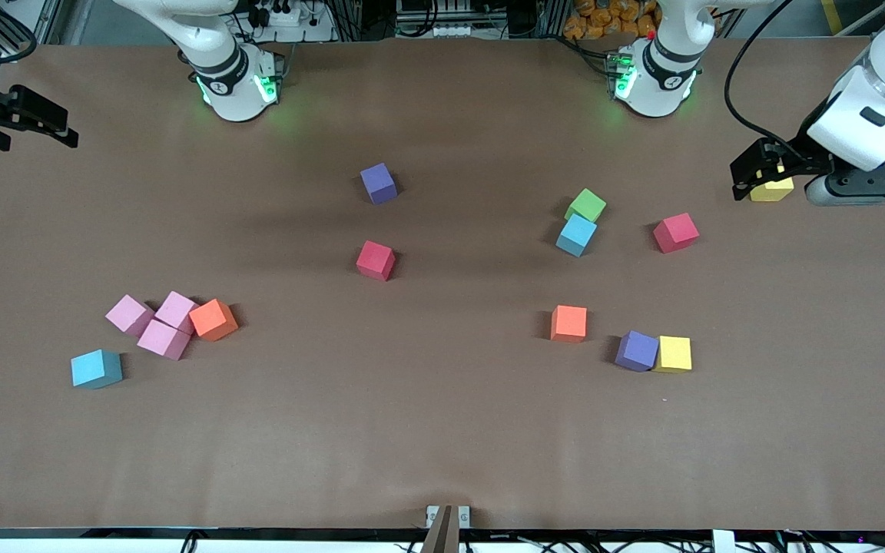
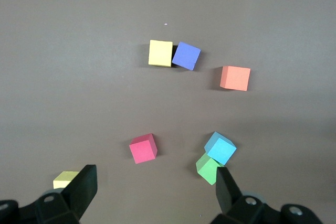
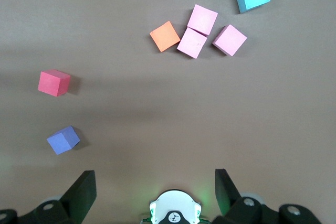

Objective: Form number 2 with 11 blocks
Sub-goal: 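Reach the left gripper to the cyan cube while the right gripper reaches pink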

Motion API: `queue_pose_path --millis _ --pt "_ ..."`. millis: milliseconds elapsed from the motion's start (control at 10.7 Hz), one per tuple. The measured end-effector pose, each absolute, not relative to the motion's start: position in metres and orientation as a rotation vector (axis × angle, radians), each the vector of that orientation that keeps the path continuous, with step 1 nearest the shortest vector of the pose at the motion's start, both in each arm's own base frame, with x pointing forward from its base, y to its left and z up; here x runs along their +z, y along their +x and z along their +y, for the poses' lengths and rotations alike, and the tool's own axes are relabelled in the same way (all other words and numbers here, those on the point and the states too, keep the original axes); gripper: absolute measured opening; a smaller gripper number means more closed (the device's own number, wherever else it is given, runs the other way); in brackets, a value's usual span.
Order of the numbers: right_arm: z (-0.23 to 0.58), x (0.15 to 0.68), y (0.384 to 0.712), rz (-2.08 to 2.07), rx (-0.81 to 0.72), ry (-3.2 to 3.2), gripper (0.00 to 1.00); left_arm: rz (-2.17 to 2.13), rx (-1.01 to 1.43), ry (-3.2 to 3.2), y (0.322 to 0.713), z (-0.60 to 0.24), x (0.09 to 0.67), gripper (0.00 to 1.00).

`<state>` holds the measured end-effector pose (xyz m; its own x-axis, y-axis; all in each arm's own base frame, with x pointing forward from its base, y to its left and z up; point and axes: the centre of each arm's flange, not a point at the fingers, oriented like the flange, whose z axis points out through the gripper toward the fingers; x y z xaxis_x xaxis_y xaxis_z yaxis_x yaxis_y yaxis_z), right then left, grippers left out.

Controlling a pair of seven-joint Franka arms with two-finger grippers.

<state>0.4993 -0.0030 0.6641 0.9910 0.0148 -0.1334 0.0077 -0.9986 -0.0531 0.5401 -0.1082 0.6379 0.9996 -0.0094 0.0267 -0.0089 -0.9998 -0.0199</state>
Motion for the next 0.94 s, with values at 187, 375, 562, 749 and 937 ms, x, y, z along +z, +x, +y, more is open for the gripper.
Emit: queue_pose_path --millis 187,375,562,749,937 --pt "-0.003 0.664 0.499 -0.018 0.208 -3.082 1.0 0.014 -0.041 -3.12 0.54 -0.108 0.638 1.0" --pt "-0.003 0.664 0.499 -0.018 0.208 -3.082 1.0 0.022 -0.038 -3.12 0.539 -0.111 0.638 1.0" --pt "-0.003 0.664 0.5 -0.018 0.209 -3.082 1.0 0.057 -0.002 -3.116 0.537 -0.122 0.627 1.0" --pt "0.0 0.658 0.503 -0.029 0.231 -3.079 1.0 0.172 0.067 -3.101 0.528 -0.165 0.593 1.0" --pt "0.01 0.634 0.519 -0.062 0.288 -3.071 1.0 0.218 0.113 -3.084 0.513 -0.212 0.54 1.0"
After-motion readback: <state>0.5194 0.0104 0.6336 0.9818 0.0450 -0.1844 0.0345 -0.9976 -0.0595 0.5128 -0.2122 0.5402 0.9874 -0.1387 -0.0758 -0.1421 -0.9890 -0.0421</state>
